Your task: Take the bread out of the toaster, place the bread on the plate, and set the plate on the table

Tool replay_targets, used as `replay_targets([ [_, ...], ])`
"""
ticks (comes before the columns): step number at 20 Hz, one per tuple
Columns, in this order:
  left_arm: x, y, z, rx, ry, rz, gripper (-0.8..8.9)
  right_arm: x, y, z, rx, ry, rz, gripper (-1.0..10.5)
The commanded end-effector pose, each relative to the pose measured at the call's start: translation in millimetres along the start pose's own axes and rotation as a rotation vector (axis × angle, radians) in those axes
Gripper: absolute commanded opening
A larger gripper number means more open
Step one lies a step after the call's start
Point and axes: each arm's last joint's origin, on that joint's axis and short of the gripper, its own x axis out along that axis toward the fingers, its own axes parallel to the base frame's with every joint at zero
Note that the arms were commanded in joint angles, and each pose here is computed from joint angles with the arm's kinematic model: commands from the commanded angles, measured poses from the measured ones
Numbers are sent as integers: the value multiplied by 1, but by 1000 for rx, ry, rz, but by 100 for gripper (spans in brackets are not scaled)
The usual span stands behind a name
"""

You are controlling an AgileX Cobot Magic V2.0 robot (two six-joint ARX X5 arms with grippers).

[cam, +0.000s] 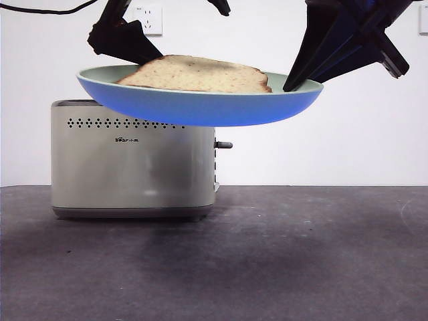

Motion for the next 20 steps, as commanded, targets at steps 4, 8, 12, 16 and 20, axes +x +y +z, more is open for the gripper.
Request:
replay_targets([
  [4, -31, -16, 22, 39, -76, 3, 535, -1, 1, 0, -12, -1, 20, -12],
  [8, -60, -32, 40, 78, -158, -5, 535, -1, 0, 0, -9, -4, 12, -12],
  [12, -78, -41, 41, 159, -146, 3, 428, -5, -9, 2, 33, -24, -67, -12],
  [16, -79, -40, 29, 201, -38, 10, 38, -14, -32, 5, 100, -72, -212, -12],
  [20, -80, -40, 26, 221, -17, 11, -9, -24, -60, 5, 179, -82, -306, -12],
])
